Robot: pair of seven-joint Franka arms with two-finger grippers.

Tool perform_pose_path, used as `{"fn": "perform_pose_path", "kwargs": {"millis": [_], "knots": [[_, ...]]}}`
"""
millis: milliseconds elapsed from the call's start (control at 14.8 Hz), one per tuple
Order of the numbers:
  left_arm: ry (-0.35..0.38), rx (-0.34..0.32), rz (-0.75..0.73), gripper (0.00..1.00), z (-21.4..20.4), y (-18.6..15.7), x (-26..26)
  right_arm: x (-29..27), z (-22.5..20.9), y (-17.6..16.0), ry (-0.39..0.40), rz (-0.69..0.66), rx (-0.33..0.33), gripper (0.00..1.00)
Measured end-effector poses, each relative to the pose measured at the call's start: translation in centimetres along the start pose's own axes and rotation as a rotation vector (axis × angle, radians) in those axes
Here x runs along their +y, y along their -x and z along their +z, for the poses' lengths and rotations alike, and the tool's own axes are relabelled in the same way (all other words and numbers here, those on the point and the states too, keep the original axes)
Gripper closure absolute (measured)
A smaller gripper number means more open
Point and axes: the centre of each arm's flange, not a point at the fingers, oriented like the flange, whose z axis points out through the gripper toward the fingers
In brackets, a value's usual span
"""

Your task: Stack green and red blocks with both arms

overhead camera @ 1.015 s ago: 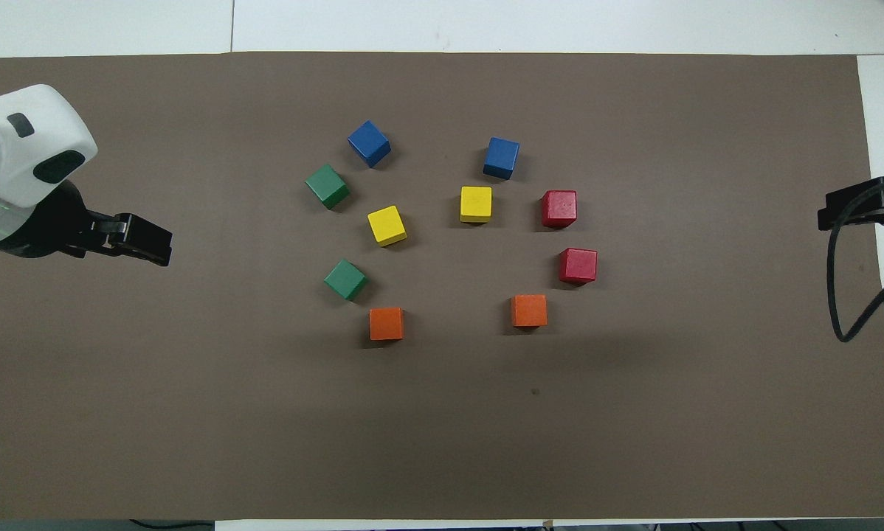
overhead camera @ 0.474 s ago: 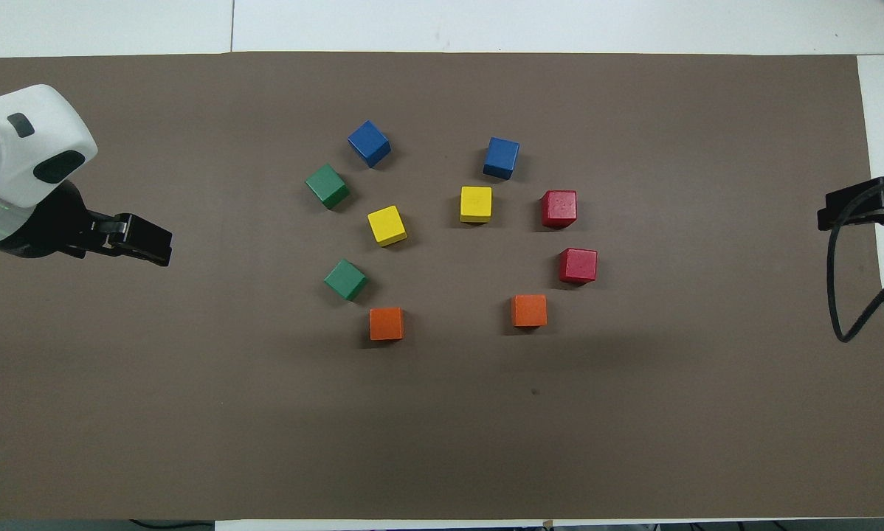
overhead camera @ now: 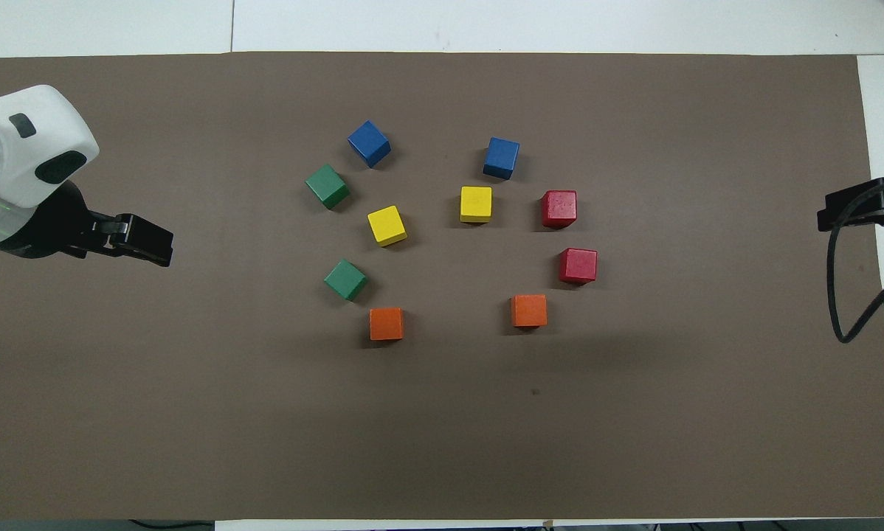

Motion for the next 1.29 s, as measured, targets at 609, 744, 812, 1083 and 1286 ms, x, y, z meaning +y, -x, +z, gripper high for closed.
{"fn": "perform_pose_path", "kwargs": {"millis": [609,744,812,1083,1286], "knots": [[-0.003,-0.006,-0.272,0.00,0.7,-0.2,1.3,-0.3,0.0,0.1,0.000,-0.005,-0.004,0.00],[-0.003,-0.001,-0.340,0.00,1.5,-0.5,3.1,-0.3,0.0,0.1,0.000,-0.005,-0.005,0.00],[-0.003,0.002,-0.373,0.00,2.1,-0.8,3.9,-0.3,0.1,0.1,0.000,-0.005,-0.006,0.00],[-0.003,0.001,-0.427,0.00,4.3,-1.4,5.9,-0.3,0.6,0.2,0.001,-0.005,-0.013,0.00],[-0.004,-0.003,-0.428,0.00,4.9,-1.5,6.0,-0.3,2.7,-0.3,0.001,-0.006,-0.006,0.00]]}}
